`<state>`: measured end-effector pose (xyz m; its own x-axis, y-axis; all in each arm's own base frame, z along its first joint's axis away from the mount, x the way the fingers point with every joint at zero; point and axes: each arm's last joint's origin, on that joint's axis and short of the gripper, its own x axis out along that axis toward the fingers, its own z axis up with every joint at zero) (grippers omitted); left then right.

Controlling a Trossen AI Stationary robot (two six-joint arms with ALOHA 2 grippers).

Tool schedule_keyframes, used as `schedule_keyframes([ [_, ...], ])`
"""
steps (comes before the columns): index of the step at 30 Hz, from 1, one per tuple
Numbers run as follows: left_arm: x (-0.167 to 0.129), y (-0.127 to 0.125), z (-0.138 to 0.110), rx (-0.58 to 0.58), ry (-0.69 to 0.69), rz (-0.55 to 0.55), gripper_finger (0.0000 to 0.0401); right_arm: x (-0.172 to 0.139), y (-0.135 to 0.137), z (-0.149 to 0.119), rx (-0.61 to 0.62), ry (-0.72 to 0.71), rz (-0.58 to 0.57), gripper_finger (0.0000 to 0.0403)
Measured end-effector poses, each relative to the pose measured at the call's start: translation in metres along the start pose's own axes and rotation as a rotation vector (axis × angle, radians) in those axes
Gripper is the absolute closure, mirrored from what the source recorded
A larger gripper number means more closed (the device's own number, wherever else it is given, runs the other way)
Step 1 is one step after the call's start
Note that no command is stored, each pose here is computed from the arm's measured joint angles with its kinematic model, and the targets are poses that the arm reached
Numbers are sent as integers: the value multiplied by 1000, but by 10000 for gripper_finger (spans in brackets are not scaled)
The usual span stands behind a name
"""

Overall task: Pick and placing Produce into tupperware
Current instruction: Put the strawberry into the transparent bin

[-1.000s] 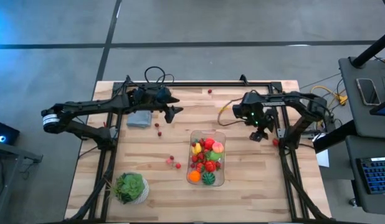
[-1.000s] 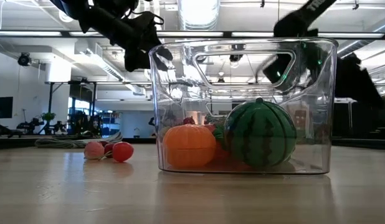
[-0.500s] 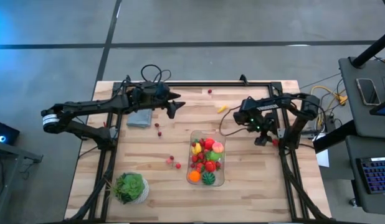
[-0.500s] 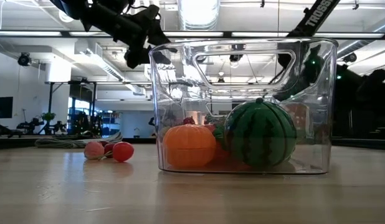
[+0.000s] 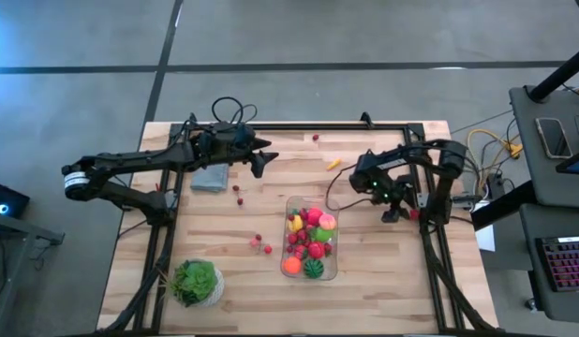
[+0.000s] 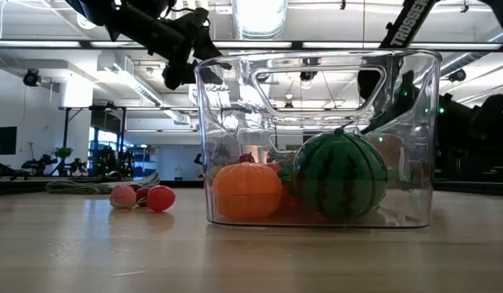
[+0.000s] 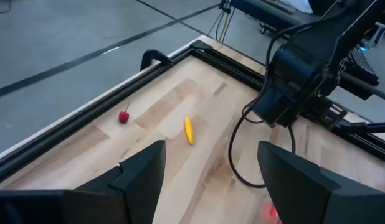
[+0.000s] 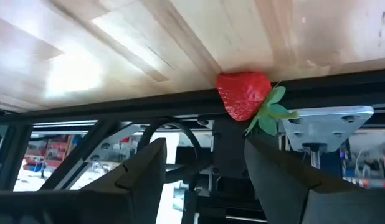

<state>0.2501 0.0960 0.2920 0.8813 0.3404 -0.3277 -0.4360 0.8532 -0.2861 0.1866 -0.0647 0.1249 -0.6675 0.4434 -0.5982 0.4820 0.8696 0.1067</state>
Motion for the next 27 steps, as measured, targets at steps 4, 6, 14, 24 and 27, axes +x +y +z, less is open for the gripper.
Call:
schedule_keyframes([
  [4, 0, 0, 0, 0, 0, 0, 161, 5, -1, 9, 10, 56, 2, 193],
  [6, 0, 0, 0, 1, -1, -1, 161, 8, -1, 13, 15, 82, 2, 193],
  [14, -1, 0, 0, 2, -1, -2, 161, 8, -1, 22, -10, 112, 0, 193],
  [24, -1, 0, 0, 36, 0, -3, 161, 8, -1, 23, -60, 115, -26, 193],
  [27, -1, 0, 0, 34, -1, -4, 161, 11, 0, 26, -58, 138, -29, 193],
])
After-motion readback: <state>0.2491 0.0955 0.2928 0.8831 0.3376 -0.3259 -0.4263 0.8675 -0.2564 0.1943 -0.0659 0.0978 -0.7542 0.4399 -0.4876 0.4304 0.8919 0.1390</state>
